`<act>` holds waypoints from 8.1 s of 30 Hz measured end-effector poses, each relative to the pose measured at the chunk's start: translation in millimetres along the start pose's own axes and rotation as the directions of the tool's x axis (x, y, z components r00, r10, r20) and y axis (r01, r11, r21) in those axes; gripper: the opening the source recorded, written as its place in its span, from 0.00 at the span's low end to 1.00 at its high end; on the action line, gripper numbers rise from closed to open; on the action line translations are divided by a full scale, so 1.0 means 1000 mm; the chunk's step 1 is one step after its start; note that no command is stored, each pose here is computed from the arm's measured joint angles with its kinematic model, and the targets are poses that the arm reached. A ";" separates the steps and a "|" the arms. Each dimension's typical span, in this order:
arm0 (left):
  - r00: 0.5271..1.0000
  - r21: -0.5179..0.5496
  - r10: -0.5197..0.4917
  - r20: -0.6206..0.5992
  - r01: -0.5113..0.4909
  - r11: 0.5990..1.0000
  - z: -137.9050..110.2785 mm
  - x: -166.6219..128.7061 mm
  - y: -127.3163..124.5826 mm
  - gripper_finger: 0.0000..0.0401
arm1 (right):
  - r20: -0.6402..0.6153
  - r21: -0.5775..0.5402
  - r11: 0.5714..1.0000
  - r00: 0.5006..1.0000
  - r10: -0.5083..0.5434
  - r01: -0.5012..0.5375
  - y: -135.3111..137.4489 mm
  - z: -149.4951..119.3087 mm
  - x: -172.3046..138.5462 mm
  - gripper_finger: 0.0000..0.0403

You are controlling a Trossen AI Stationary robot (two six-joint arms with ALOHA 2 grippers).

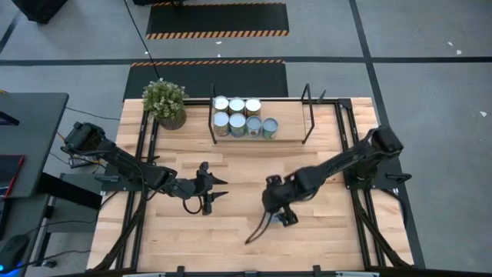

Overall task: Pick and place cans onto a shelf
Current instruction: Put the canned tuna on the shelf, then return to Home Position

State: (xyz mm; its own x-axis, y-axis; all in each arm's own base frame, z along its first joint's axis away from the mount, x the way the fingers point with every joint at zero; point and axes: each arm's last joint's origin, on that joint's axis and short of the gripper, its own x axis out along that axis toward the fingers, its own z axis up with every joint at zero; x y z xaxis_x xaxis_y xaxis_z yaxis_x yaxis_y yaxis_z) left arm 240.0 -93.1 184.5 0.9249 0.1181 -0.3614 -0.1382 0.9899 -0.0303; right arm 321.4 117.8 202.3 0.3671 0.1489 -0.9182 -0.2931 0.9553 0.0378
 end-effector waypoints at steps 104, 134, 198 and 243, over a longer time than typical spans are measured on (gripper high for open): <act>1.000 -0.032 -0.004 -0.001 0.004 0.999 0.000 0.000 -0.001 0.41 | -0.276 -0.074 0.979 0.940 -0.203 0.190 -0.047 0.019 0.022 0.76; 1.000 -0.032 -0.004 0.000 0.004 0.999 0.000 0.000 -0.001 0.41 | -0.381 0.232 0.817 0.822 -0.422 0.527 -0.198 -0.066 -0.062 0.76; 0.865 -0.050 0.139 0.482 -0.132 0.990 -0.005 -0.081 0.032 0.32 | 0.385 0.324 0.844 0.756 -0.530 0.427 -0.120 -0.086 -0.147 0.89; 0.717 -0.191 0.281 0.638 -0.206 0.960 -0.025 -0.157 0.092 0.00 | 0.833 0.445 0.873 0.268 -0.485 0.197 -0.092 -0.227 -0.145 0.86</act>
State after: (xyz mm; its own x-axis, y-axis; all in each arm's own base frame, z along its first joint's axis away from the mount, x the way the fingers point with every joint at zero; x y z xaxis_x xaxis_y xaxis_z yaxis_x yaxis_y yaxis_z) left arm 73.8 -22.6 215.3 0.8501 0.4126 0.3271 -0.3909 0.9108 -0.1329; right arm 94.2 -49.4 242.3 0.9755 -0.2107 0.0636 0.2093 0.9775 0.0273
